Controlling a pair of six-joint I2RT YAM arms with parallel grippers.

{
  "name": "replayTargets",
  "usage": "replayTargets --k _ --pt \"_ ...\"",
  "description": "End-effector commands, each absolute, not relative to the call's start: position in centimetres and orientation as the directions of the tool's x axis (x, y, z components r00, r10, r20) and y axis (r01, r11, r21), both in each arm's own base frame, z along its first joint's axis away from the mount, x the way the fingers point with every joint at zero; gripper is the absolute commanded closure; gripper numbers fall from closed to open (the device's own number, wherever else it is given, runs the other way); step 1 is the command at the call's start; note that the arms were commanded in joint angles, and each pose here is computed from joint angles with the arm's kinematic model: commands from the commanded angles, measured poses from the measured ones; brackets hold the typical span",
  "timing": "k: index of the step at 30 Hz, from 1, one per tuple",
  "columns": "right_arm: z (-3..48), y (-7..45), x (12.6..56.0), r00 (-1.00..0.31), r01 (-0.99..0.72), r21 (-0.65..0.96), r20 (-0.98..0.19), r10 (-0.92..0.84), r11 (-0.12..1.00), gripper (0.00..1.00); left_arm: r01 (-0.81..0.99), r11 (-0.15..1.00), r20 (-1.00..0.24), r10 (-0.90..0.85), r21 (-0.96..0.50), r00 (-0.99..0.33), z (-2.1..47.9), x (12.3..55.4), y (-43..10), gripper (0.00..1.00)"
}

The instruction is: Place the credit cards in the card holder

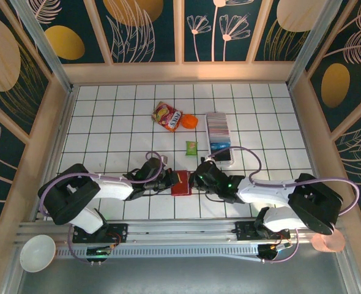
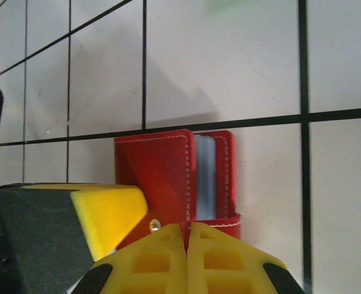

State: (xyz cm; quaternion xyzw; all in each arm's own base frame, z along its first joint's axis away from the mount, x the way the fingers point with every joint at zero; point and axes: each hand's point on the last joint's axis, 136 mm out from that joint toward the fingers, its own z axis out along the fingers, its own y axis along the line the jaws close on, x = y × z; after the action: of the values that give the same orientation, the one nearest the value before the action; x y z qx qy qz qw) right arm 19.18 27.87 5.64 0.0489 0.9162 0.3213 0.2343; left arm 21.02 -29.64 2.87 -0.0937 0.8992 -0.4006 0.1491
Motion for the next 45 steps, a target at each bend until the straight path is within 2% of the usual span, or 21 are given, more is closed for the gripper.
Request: replayTargets --k 1,5,10,14,17,22,24,27,30,33,42,45 --pt "7.3 30.1 19.8 -0.89 -0.066 0.701 -0.363 0.275 0.71 1.0 -0.105 0.773 -0.189 -0.281 -0.625 -0.941 -0.7 20.2 -27.0 1.0" --pt "7.5 31.5 20.0 -0.901 -0.066 0.735 -0.334 0.275 0.675 1.0 -0.113 0.781 -0.176 -0.275 -0.614 -0.945 -1.3 19.9 -27.0 1.0" --pt "6.1 31.6 20.0 -0.913 -0.04 0.7 -0.316 0.258 0.713 1.0 -0.116 0.782 -0.176 -0.278 -0.612 -0.944 -1.4 20.0 -26.9 1.0" --pt "6.5 31.4 20.2 -0.906 -0.027 0.715 -0.313 0.285 0.699 0.86 -0.117 0.785 -0.178 -0.279 -0.609 -0.944 -1.5 19.9 -26.7 1.0" --pt "6.3 31.2 20.3 -0.906 -0.016 0.705 -0.31 0.289 0.709 0.8 -0.116 0.785 -0.178 -0.278 -0.608 -0.944 -1.5 19.9 -26.7 1.0" --pt "5.7 31.0 20.3 -0.911 0.004 0.696 -0.294 0.29 0.718 0.78 -0.116 0.785 -0.177 -0.276 -0.608 -0.945 -1.6 19.8 -26.6 1.0" --pt "5.6 30.9 20.3 -0.91 0.011 0.696 -0.29 0.295 0.718 0.72 -0.117 0.787 -0.177 -0.277 -0.606 -0.944 -1.6 19.7 -26.6 1.0" --pt "5.5 30.8 20.3 -0.911 0.015 0.696 -0.286 0.297 0.718 0.7 -0.117 0.787 -0.174 -0.275 -0.606 -0.946 -1.7 19.7 -26.5 1.0" --pt "5.3 30.7 20.3 -0.912 0.021 0.692 -0.283 0.298 0.721 0.71 -0.116 0.787 -0.175 -0.275 -0.606 -0.945 -1.7 19.7 -26.6 1.0" --pt "5.2 30.7 20.3 -0.913 0.023 0.69 -0.28 0.296 0.723 0.77 -0.116 0.786 -0.175 -0.275 -0.607 -0.945 -1.7 19.7 -26.6 1.0" --pt "4.6 30.6 20.2 -0.918 0.031 0.666 -0.275 0.285 0.745 1.0 -0.115 0.781 -0.177 -0.279 -0.614 -0.944 -1.3 19.8 -26.7 1.0" --pt "4.5 30.4 20.2 -0.918 0.035 0.66 -0.275 0.284 0.751 1.0 -0.11 0.773 -0.18 -0.279 -0.625 -0.943 -0.9 19.9 -27.0 1.0"
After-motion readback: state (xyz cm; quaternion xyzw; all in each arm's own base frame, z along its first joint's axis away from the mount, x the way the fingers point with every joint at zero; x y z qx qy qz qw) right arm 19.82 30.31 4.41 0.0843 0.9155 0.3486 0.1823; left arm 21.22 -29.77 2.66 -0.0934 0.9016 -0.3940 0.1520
